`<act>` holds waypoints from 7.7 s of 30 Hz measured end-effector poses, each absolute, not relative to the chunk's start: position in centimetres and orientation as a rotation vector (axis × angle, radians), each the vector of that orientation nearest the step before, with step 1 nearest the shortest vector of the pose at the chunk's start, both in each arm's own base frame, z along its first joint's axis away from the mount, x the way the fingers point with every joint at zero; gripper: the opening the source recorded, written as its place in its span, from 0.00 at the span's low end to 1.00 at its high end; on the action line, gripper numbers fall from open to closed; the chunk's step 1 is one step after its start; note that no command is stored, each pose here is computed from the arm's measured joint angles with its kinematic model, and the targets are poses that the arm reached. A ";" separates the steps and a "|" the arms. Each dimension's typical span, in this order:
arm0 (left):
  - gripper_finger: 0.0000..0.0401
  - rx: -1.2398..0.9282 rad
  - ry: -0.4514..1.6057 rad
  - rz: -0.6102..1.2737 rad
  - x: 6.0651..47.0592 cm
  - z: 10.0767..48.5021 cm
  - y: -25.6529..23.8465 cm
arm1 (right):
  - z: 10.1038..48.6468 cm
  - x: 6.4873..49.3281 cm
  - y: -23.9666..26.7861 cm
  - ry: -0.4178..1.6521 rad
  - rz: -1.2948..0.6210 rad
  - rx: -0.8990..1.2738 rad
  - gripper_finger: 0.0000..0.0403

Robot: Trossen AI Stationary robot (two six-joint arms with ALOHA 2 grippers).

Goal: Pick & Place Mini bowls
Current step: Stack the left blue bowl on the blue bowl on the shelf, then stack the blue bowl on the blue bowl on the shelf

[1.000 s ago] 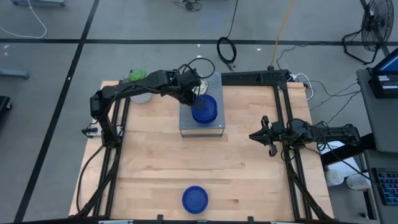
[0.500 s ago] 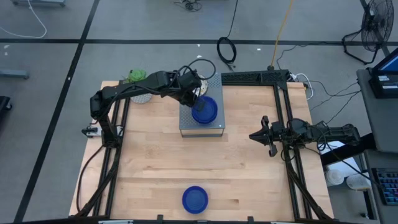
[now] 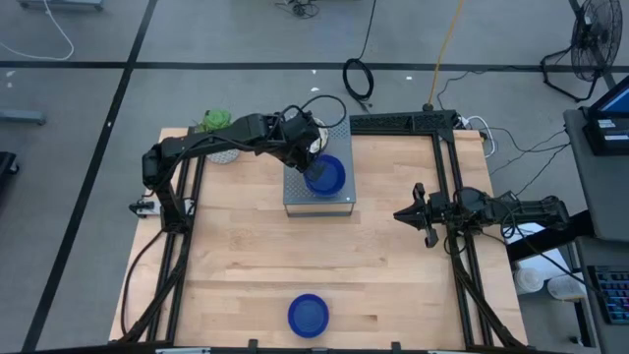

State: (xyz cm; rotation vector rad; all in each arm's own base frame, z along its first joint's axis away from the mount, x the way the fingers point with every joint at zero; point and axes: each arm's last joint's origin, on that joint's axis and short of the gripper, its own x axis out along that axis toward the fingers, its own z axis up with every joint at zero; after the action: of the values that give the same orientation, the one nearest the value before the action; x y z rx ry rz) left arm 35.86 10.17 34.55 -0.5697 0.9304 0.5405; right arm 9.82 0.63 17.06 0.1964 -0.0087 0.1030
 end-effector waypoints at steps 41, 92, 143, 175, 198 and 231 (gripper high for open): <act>0.01 -0.083 0.680 0.412 35.9 35.3 5.3 | 17.0 9.8 0.6 -0.007 0.103 0.196 0.05; 0.46 0.111 1.176 -0.179 36.7 19.2 -21.7 | 17.0 9.9 0.6 -0.002 0.102 0.196 0.05; 0.25 0.113 1.499 0.170 35.8 17.4 -16.5 | 17.0 9.9 0.6 0.000 0.102 0.196 0.05; 0.23 0.078 1.428 -0.041 36.9 17.4 -17.3 | 17.0 9.9 0.6 -0.001 0.102 0.197 0.05; 0.23 0.090 1.420 -0.027 37.0 17.4 -17.2 | 17.0 9.9 0.6 0.000 0.102 0.196 0.05; 0.23 0.090 1.420 -0.026 37.0 17.4 -17.2 | 17.0 9.9 0.6 0.000 0.102 0.197 0.05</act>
State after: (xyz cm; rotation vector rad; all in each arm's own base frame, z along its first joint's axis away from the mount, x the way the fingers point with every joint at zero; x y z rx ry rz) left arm 36.95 -17.24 17.44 0.0895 1.4199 -0.0262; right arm 9.91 0.63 17.01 0.1966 -0.0002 0.1018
